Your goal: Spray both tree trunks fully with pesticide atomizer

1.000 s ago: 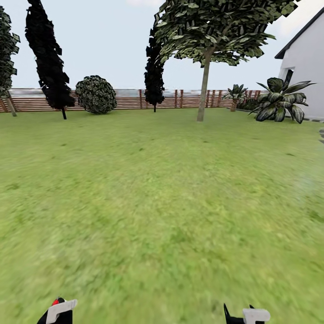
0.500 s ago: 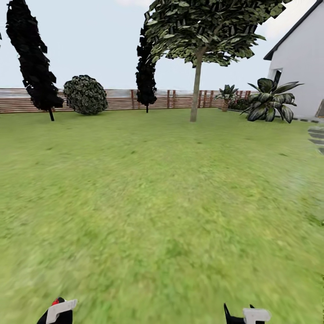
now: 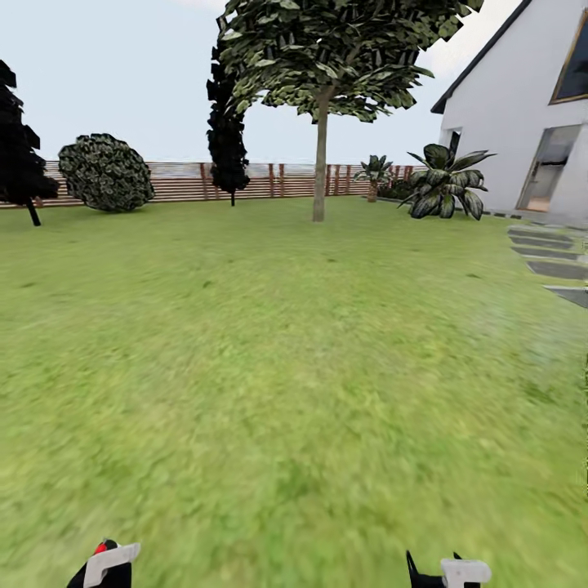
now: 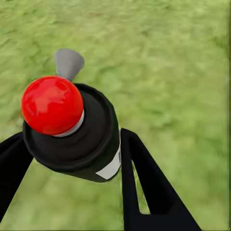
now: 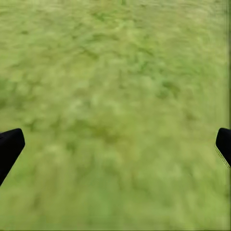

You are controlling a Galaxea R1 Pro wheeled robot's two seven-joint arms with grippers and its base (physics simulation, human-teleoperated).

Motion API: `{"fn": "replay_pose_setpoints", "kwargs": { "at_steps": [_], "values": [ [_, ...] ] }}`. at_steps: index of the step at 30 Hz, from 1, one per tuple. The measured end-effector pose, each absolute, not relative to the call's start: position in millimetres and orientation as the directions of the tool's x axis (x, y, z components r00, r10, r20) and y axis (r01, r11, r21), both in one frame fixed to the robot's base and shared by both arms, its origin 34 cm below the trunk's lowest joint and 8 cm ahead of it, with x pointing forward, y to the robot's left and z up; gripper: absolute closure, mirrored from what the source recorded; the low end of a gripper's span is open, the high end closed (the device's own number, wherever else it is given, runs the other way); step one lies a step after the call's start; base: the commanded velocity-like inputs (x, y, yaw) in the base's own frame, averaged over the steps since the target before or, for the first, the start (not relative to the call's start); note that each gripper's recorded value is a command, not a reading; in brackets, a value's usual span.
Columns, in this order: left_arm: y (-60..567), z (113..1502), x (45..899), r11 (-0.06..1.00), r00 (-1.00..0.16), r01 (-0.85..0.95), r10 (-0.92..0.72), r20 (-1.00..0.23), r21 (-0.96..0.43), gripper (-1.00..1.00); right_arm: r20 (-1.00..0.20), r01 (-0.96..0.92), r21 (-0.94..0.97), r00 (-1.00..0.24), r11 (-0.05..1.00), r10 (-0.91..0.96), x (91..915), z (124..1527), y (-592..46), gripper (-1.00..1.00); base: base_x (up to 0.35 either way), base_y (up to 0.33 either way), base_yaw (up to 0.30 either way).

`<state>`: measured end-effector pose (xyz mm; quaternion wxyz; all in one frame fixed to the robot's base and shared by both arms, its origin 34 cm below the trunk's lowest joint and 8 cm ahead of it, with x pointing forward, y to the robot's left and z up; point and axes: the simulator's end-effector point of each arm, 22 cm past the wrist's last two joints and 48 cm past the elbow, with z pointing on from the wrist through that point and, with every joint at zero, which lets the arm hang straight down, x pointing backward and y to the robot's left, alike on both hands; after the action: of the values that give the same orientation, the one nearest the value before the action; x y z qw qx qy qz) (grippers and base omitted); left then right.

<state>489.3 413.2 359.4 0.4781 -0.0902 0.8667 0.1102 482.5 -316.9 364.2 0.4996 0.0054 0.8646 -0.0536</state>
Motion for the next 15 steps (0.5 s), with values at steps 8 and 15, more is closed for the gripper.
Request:
{"fn": "replay_pose_setpoints", "kwargs": {
  "at_steps": [8, 15],
  "values": [
    [413.6, 359.6, 489.5, 0.959, -0.526, -0.262, -0.051, -0.849, 0.105, 1.0, -0.864, 0.063, -0.087, -0.501, 0.994, -0.044, 482.5, 364.2, -316.9, -1.0, 0.338, 0.0, -0.019],
    [413.9, 359.5, 489.3, 0.959, -0.527, -0.262, -0.05, -0.849, 0.106, 1.0, -0.864, 0.063, -0.087, -0.501, 0.994, -0.044, 482.5, 364.2, -316.8, -1.0, 0.338, 0.0, 0.0]
  ]
}}
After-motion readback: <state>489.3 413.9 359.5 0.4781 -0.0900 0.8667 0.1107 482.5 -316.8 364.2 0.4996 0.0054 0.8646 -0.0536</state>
